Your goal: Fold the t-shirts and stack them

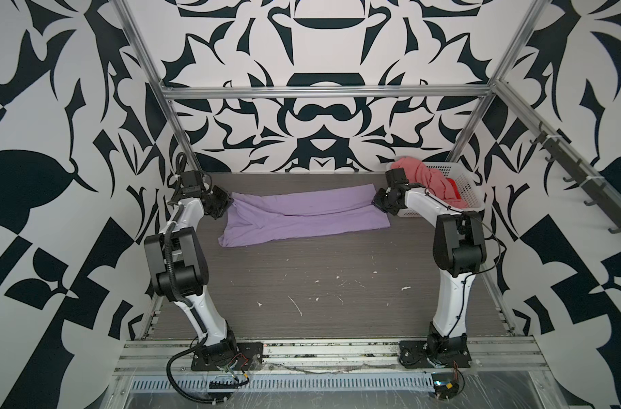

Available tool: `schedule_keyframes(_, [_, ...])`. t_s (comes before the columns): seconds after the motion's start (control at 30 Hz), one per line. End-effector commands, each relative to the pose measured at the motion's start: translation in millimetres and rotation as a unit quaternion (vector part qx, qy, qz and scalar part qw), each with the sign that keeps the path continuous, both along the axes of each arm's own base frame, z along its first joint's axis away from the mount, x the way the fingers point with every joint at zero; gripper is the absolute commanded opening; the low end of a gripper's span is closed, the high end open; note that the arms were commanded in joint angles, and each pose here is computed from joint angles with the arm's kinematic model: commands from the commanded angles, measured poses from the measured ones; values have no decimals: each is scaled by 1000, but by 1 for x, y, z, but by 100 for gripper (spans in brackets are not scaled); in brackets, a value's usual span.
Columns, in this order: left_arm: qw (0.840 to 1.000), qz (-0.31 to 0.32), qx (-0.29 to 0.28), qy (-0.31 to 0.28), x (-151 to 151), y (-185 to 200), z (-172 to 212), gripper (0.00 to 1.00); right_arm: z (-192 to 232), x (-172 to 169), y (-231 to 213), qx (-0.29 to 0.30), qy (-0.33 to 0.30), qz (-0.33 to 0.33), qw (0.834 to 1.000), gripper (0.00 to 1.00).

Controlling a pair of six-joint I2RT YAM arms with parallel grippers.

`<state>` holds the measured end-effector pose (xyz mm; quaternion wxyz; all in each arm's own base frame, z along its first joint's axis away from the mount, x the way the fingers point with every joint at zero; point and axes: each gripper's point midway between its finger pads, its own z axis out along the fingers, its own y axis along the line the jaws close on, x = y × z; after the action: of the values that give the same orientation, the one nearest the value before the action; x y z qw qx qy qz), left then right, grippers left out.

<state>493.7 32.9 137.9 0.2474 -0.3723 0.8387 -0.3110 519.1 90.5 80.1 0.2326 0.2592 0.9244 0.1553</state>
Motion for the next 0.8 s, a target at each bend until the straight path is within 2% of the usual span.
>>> schedule_keyframes(0.0, [1000,4,-10,-12,15,1,2,0,9,18,-2,19,-19,-11,1000,0])
schedule_keyframes(0.27, [1000,11,-13,-11,28,5,-6,0,-3,34,1,29,-17,-22,999,0])
schedule_keyframes(0.53, [999,22,-22,-18,36,6,-8,3,-13,29,-17,-3,5,-46,999,0])
schedule_keyframes(0.6, [999,23,-21,-17,35,7,-8,4,-16,28,-22,-10,10,-56,998,16])
schedule_keyframes(0.63, [999,23,-21,-16,34,6,-9,9,-17,27,-24,-15,12,-59,998,23])
schedule_keyframes(0.67, [999,26,-21,-16,33,7,-7,18,-16,26,-26,-20,11,-63,998,28])
schedule_keyframes(0.77, [999,20,-16,-28,32,6,3,31,-5,28,-29,-23,-16,-67,997,36])
